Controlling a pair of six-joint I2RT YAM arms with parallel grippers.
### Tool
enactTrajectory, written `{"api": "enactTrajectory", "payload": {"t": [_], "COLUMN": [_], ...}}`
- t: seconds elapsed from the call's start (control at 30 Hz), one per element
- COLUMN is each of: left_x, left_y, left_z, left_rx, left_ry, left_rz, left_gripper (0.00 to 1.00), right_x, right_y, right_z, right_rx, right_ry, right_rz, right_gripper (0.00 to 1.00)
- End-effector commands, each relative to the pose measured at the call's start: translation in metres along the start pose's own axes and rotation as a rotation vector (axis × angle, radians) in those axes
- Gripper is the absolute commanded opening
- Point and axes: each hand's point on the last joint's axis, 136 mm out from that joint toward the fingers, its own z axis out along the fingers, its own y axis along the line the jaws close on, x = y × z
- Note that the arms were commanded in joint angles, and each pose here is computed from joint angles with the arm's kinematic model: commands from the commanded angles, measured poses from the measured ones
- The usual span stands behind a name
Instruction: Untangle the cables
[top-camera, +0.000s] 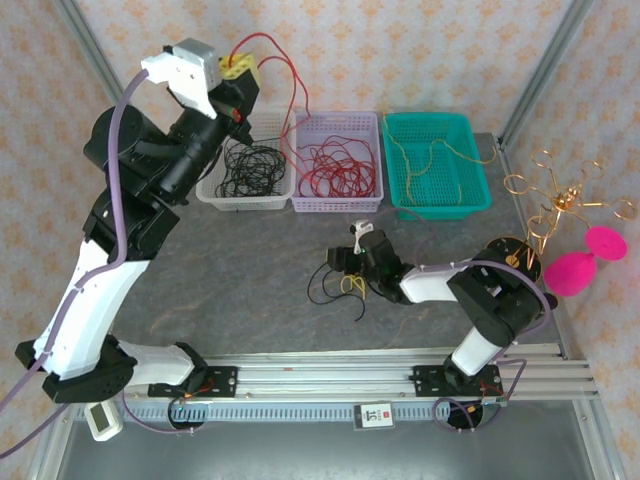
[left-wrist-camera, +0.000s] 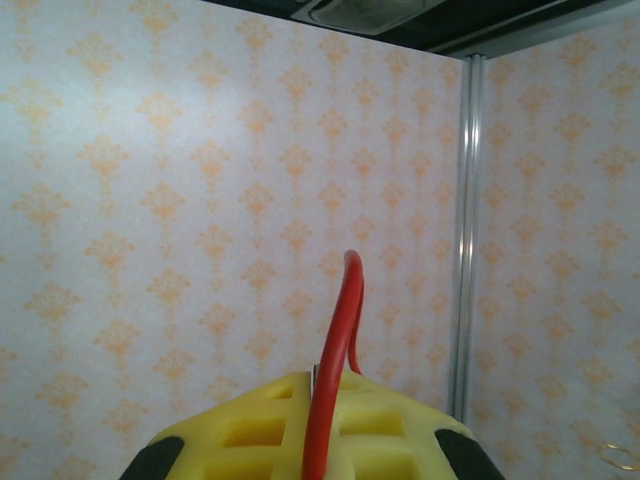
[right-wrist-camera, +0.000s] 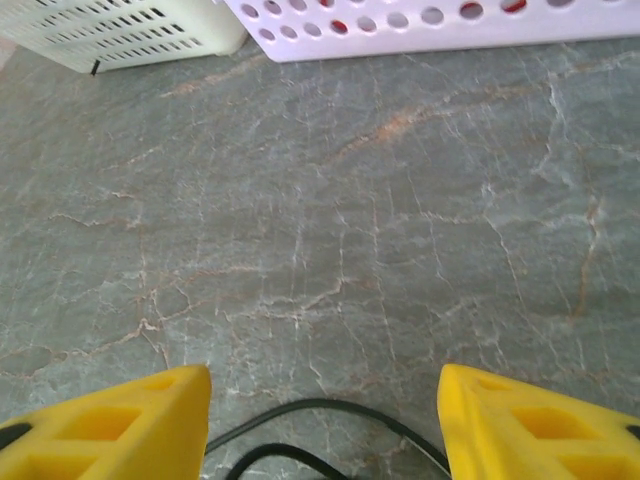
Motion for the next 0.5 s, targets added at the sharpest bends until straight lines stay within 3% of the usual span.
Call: {"api": "enactTrajectory", "payload": {"t": [0.0,0.33,0.47], "left_x": [-0.007,0.064,0.082], "left_y": [0.013,0.028,0.035], "left_z": [0.016,0.085,0.110], "left_rx": [-0.080,-0.137,-0.143], "left_ry": [-0.038,0.030,0.023], "left_rz": [0.047,0.086,0.080], "left_gripper": [0.00,0.00,0.00], "right_x": [-0.010,-0.069,-0.077], "right_y": [0.005,0.052,0.055], "right_z": [-0.010,-0.067,-0.091], "right_rx": [-0.013,-0.148,-0.140], "right_ry": [-0.046,-0.160,-0.167], "right_rz": [0.001,0.011,0.017], "right_gripper": [0.64,0.75,0.76]}}
